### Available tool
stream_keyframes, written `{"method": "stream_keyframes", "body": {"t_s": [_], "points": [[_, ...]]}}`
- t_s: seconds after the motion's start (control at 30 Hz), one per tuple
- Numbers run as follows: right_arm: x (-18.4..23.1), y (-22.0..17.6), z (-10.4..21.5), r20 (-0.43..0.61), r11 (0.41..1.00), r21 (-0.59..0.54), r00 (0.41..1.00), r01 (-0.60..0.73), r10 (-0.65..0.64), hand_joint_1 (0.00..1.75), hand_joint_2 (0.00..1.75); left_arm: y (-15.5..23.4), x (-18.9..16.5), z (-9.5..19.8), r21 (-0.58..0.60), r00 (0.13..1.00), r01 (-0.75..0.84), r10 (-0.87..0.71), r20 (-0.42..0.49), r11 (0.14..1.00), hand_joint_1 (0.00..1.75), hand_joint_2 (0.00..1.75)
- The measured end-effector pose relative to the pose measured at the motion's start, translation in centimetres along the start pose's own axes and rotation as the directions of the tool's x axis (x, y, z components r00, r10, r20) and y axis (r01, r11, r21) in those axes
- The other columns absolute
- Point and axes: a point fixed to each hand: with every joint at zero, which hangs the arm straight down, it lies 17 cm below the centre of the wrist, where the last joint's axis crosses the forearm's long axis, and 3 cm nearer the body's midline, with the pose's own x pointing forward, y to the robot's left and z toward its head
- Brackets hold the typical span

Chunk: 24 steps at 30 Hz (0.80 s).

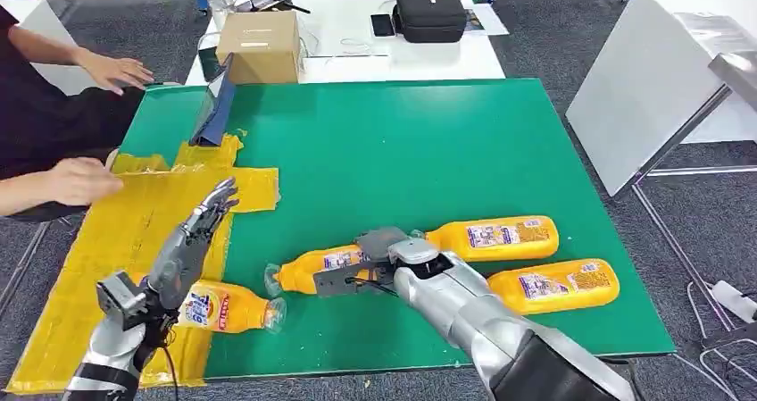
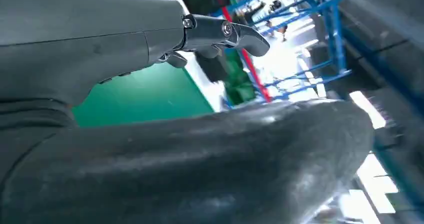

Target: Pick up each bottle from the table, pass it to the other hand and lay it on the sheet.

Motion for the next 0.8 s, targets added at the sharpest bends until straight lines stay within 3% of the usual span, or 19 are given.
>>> {"method": "stream_keyframes", "body": {"t_s": [0.13,0.17,0.23,0.27,0.37,0.47,0.6,0.7,0.8], "points": [[-0.4,-1.3,-0.2,0.008,0.992,-0.074,0.995,0.099,-0.099,1.75,1.75,1.6,0.6,-0.1,0.07,0.997,-0.077,0.076,0.018,0.995,0.0,0.0],[0.1,-2.3,-0.2,0.046,0.979,-0.131,0.987,0.157,-0.153,1.75,1.75,1.9,0.7,0.0,0.089,0.994,-0.109,0.108,0.019,0.99,0.0,1.75],[1.3,-4.8,0.0,0.163,0.922,-0.243,0.949,0.303,-0.269,1.75,1.75,2.4,1.1,0.5,0.124,0.985,-0.171,0.169,0.027,0.977,0.0,1.75],[1.9,-6.1,0.5,0.256,0.864,-0.293,0.904,0.409,-0.341,1.75,1.75,2.6,1.4,0.8,0.14,0.979,-0.204,0.201,0.035,0.969,0.0,1.75],[2.5,-9.2,2.8,0.494,0.629,-0.333,0.699,0.702,-0.517,1.75,1.75,2.7,1.6,1.9,0.186,0.967,-0.256,0.255,0.029,0.949,0.0,1.75],[1.7,-11.1,4.3,0.585,0.483,-0.336,0.581,0.809,-0.566,1.75,1.75,2.5,2.0,2.2,0.199,0.956,-0.294,0.291,0.043,0.935,0.0,1.75],[1.1,-14.5,7.9,0.726,0.282,-0.333,0.435,0.9,-0.532,1.75,1.75,2.1,1.9,2.8,0.218,0.951,-0.308,0.307,0.039,0.926,0.0,1.75],[1.1,-16.1,10.4,0.787,0.195,-0.308,0.364,0.931,-0.497,1.75,1.75,1.9,1.8,3.1,0.235,0.954,-0.297,0.3,0.026,0.926,0.0,1.75],[2.5,-16.8,12.4,0.827,0.179,-0.272,0.325,0.945,-0.459,1.75,1.75,1.5,1.7,3.5,0.241,0.961,-0.27,0.276,0.007,0.932,0.0,1.75]]}}
